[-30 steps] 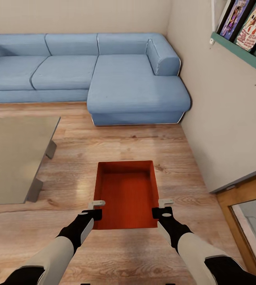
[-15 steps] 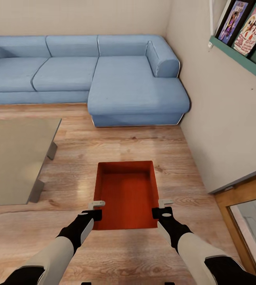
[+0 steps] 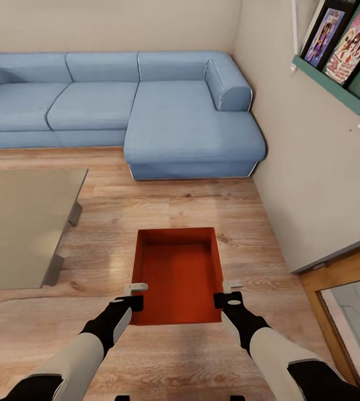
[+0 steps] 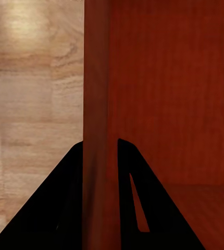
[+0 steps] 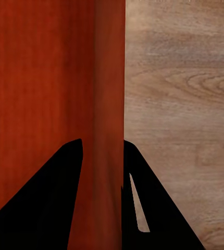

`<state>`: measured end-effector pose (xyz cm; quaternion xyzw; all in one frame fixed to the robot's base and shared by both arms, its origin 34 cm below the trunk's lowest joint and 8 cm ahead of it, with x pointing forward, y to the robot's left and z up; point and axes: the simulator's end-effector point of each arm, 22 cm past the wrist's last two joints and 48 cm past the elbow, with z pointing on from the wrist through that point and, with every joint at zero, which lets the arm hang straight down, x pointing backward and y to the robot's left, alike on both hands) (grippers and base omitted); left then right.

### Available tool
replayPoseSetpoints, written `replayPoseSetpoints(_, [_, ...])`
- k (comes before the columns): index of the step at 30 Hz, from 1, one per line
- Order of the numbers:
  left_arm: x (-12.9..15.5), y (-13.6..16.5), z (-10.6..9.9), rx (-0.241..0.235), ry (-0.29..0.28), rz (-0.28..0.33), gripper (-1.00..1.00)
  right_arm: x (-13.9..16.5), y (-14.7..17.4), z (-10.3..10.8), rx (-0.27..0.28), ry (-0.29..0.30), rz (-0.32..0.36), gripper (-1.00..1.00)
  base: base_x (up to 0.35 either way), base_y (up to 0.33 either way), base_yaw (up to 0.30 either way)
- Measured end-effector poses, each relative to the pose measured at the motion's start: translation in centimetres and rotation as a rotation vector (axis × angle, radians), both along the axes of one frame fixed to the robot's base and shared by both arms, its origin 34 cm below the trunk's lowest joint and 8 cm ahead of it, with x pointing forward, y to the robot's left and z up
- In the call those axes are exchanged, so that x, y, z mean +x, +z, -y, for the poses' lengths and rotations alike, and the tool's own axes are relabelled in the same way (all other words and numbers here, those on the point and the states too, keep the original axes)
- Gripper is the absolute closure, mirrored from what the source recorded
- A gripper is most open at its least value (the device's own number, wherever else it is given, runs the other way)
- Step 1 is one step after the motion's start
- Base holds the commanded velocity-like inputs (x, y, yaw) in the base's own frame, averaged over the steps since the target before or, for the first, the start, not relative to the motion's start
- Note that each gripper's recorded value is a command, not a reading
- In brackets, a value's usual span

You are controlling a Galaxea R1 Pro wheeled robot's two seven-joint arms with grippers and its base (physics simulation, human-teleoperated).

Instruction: Move the two storage containers from the living room to the garage. In the garage, place one container on the floor and stack the other container on top of it (either order is fine).

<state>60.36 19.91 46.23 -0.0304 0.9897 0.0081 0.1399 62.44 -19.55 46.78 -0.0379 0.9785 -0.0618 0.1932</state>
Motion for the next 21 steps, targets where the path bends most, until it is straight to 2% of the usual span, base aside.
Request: replayPoseSetpoints(21, [0.4,3.3,0.1,0.001,-0.001,0.02,1.0,0.3,3.2,0.1,0.0,-0.003,0.018,1.0,0.0,0.0,0.0])
